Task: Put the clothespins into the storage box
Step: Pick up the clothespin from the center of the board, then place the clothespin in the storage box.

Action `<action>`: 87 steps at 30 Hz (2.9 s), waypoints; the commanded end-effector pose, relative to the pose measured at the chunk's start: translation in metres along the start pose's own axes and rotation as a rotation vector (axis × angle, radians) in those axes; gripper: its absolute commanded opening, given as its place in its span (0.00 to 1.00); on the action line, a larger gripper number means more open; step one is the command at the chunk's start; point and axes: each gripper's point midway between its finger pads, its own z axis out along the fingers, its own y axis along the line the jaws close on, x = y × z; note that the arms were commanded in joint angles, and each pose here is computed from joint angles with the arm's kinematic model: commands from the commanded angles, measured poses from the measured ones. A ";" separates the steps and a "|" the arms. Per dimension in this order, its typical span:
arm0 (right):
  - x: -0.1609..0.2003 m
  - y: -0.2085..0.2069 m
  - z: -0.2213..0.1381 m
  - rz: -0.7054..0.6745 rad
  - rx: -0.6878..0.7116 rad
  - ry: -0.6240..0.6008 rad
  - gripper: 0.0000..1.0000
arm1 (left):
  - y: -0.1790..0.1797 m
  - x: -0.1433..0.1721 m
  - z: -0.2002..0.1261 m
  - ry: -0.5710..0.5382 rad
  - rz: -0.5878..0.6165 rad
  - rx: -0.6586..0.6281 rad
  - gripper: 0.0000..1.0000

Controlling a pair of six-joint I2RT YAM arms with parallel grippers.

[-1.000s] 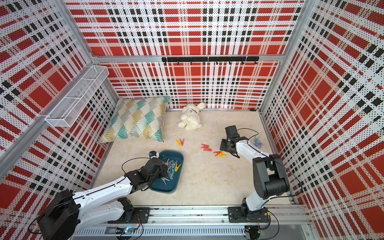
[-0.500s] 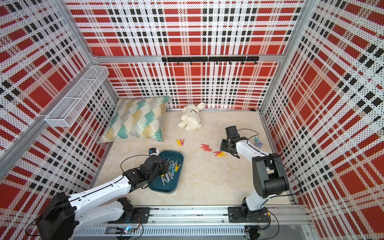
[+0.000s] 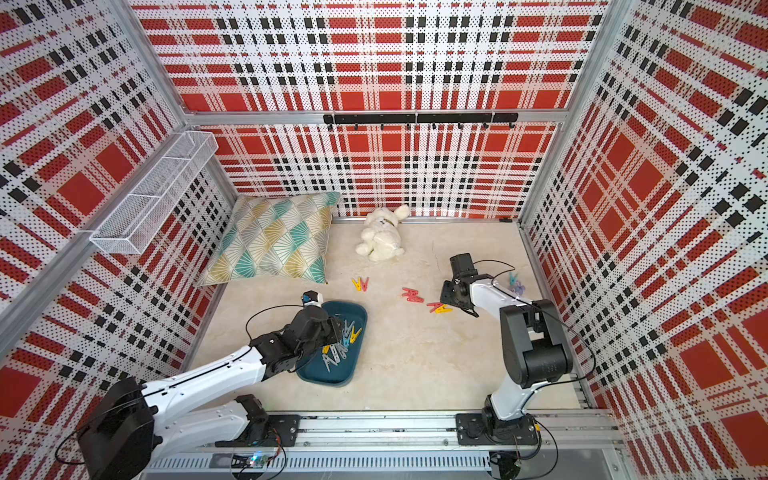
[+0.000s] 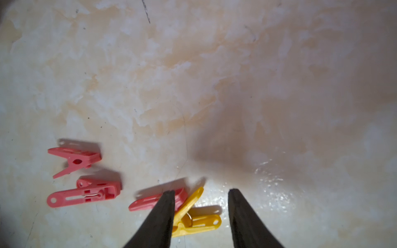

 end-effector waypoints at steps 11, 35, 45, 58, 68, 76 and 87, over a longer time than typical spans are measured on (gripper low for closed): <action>0.005 0.010 0.003 0.036 -0.081 0.017 0.43 | -0.014 -0.008 0.001 -0.018 0.009 0.035 0.42; 0.012 0.008 0.007 0.077 -0.085 0.026 0.18 | -0.012 -0.005 0.002 -0.014 0.008 0.036 0.41; -0.002 0.015 -0.005 0.068 -0.106 -0.005 0.11 | -0.012 -0.004 0.003 -0.009 0.007 0.036 0.41; -0.017 0.040 -0.042 0.070 -0.227 -0.044 0.09 | -0.048 -0.022 -0.010 -0.043 0.029 0.159 0.43; -0.015 0.113 -0.089 0.030 -0.451 -0.049 0.09 | -0.113 -0.029 -0.018 -0.024 0.004 0.464 0.47; 0.007 0.191 -0.120 -0.012 -0.666 0.008 0.10 | -0.137 -0.025 -0.023 0.008 -0.047 0.614 0.48; 0.025 0.250 -0.152 -0.059 -0.818 0.057 0.11 | -0.134 -0.028 -0.034 -0.004 -0.103 0.672 0.50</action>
